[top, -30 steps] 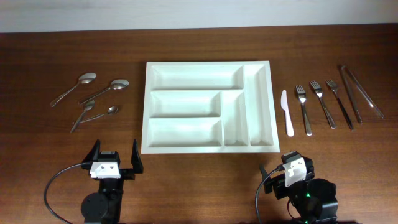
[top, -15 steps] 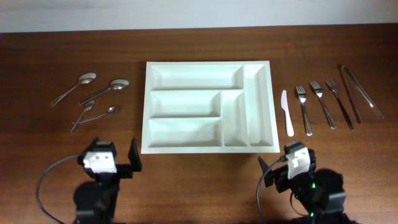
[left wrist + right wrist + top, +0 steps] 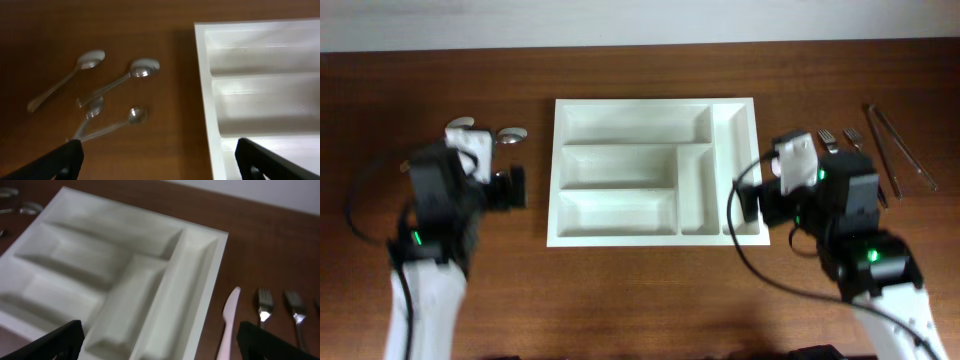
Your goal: Pack container
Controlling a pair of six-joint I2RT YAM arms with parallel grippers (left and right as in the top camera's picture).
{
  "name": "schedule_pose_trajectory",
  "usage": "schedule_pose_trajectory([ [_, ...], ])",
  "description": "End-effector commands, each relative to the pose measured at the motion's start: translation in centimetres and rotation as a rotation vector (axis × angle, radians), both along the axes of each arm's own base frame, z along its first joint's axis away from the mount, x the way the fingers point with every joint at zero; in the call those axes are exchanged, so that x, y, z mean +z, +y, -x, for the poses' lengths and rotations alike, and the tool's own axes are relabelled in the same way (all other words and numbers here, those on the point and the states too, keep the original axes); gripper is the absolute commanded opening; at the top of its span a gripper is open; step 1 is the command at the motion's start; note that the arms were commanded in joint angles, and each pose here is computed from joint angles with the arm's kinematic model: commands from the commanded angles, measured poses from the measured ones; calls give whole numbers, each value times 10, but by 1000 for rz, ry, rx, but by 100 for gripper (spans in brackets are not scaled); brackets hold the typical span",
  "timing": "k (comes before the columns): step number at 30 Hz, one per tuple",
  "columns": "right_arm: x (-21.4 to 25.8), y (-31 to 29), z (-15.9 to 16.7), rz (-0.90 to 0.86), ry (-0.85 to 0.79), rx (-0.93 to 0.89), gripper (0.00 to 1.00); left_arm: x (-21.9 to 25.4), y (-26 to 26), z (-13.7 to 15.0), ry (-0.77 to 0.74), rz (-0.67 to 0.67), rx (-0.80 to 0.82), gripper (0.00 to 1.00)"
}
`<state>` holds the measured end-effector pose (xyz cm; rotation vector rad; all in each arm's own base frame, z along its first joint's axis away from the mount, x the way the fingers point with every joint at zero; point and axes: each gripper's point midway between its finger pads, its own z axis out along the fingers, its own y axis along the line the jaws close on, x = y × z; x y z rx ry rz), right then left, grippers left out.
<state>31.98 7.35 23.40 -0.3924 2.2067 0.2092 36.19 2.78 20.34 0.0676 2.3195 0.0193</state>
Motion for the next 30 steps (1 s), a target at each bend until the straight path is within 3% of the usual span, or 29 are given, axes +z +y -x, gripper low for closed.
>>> schedule_pose_trajectory([
  [1,17,-2,-12,3,0,-22,99,22,2,-38,-18,50,-88,99],
  [6,16,-36,-16,-96,82,-211,99,35,11,-68,-44,49,-81,99],
  [9,3,-75,-12,-153,173,-376,99,39,12,-72,-64,45,-82,99],
  [16,-30,-132,-2,-174,319,-561,99,44,14,-77,-92,35,-81,99],
  [26,-40,-142,-28,-201,301,-557,99,46,26,-88,-123,-12,-34,99],
  [30,-52,-160,-37,-136,341,-617,99,41,25,-84,-97,-6,-34,99],
])
